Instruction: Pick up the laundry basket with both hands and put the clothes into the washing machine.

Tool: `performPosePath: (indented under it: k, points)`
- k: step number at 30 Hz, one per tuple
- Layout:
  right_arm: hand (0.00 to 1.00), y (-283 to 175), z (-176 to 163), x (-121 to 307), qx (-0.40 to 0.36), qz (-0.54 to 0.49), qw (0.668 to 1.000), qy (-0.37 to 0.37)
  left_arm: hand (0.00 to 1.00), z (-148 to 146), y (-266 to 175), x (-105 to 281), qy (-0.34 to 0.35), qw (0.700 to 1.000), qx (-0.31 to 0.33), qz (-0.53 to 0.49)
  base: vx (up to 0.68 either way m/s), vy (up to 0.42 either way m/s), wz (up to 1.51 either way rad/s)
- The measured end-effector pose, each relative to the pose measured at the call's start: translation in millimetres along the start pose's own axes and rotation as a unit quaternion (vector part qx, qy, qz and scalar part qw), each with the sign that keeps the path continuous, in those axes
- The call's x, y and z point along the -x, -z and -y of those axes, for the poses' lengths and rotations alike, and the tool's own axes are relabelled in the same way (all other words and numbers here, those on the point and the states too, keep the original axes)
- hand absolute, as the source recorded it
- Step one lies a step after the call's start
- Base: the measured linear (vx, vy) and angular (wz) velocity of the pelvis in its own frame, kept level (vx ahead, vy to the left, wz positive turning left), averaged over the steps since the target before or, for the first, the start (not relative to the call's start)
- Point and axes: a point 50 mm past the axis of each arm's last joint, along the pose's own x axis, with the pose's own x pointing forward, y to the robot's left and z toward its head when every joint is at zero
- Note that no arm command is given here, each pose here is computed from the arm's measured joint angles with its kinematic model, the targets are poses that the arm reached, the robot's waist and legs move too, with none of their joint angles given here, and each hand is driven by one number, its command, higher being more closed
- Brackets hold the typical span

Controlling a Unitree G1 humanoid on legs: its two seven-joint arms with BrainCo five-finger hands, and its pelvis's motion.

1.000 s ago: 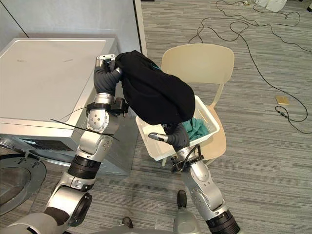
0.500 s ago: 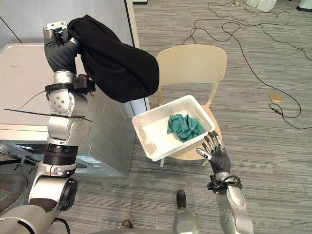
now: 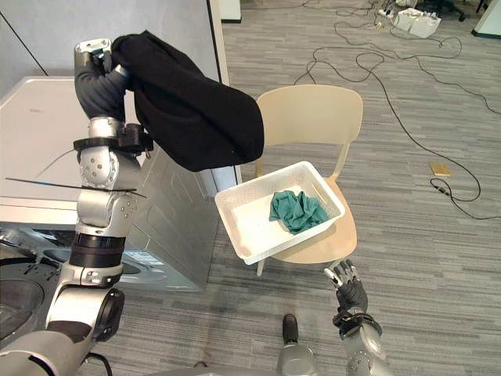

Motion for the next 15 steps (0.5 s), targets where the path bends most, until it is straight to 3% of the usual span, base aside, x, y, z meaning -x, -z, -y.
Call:
performPosePath:
  k: [3,7,11,15]
  points:
    - [0.0,15,16,2,0.001,-0.039,0.998,0.046,1.0,-8,-1,19,-0.028,0.999,0.029,0.008,-0.04,-0.01,0.42]
    - [0.0,33,58,17,-0.021,-0.079,0.984,0.156,1.0,-50,10,67,-0.127,0.991,0.024,-0.031,-0.09,-0.011,0.37]
    - [0.0,70,126,80,-0.078,-0.158,0.919,0.352,1.0,-52,-10,90,-0.14,0.99,0.024,0.003,-0.05,0.006,0.19]
    - [0.0,98,144,132,-0.059,-0.234,0.878,0.414,1.0,-52,-21,97,-0.156,0.987,0.007,0.032,-0.09,0.186,-0.04]
